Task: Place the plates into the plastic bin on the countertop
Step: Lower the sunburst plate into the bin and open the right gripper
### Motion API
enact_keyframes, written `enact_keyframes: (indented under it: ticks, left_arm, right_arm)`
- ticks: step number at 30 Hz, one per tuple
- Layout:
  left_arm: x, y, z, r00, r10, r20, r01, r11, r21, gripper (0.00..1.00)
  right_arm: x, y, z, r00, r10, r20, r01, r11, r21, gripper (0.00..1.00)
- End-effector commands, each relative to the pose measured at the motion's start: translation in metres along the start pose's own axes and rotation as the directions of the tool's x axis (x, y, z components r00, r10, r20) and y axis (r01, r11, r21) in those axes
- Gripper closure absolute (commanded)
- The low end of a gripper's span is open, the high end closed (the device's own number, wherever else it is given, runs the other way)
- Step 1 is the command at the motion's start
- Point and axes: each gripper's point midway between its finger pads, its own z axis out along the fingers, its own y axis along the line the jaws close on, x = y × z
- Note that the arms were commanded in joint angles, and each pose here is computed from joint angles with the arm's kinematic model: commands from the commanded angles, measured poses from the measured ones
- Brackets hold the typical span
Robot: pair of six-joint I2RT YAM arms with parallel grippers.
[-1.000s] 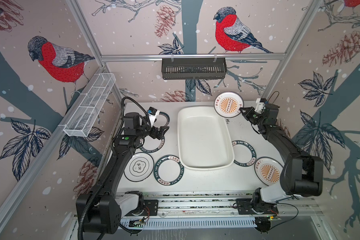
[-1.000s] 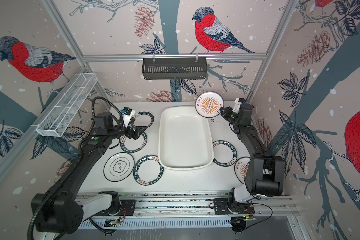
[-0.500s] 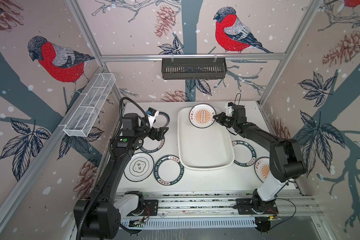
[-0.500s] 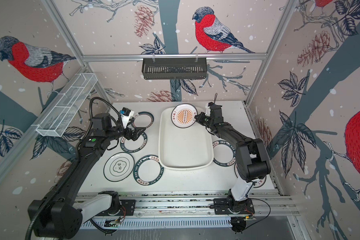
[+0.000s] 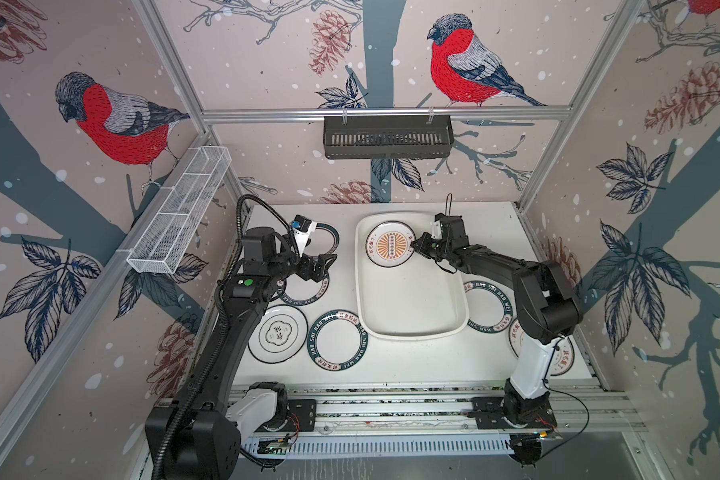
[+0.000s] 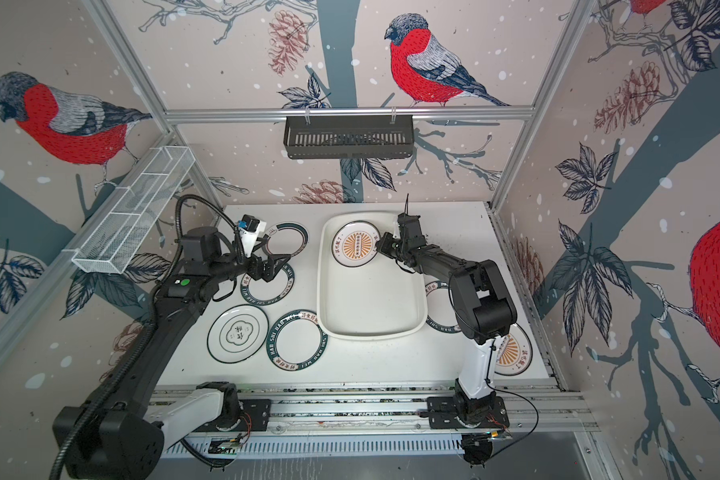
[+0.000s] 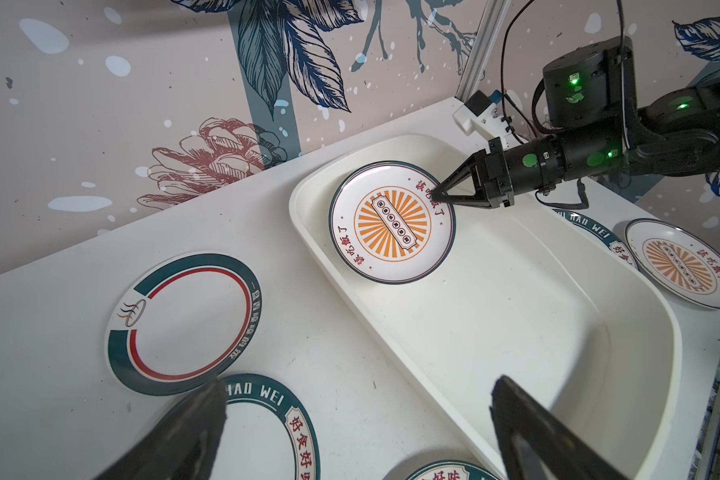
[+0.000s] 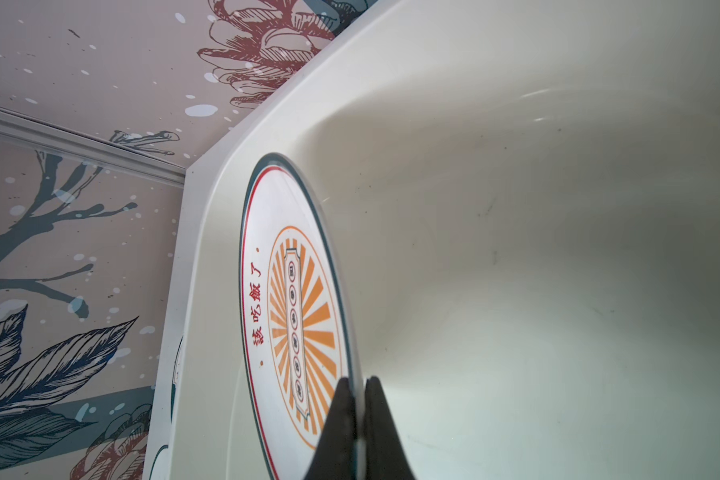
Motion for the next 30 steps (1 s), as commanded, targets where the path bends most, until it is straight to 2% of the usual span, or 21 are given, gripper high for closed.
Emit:
enact_keyframes:
  ticks: [1, 19, 30]
  left_arm:
    - [0.000, -0.003, 0.000, 1.000, 0.002, 0.005, -0.002, 1.000, 0.017, 0.02]
    - [0.000, -0.005, 0.001, 1.000, -0.001, 0.009, 0.000, 1.000, 0.031, 0.02]
    - [0.001, -0.008, 0.001, 1.000, -0.013, 0.002, 0.013, 0.999, 0.046, 0.02]
  right_arm:
    - [-0.007, 0.001, 0.005, 0.999, -0.017, 0.029, 0.017, 1.000, 0.005, 0.99]
    - [0.002, -0.021, 0.037, 1.000, 0.023, -0.018, -0.022, 0.999, 0.032, 0.97]
    - [0.009, -0.035, 0.043, 0.999, 0.035, -0.035, -0.032, 0.997, 0.069, 0.88]
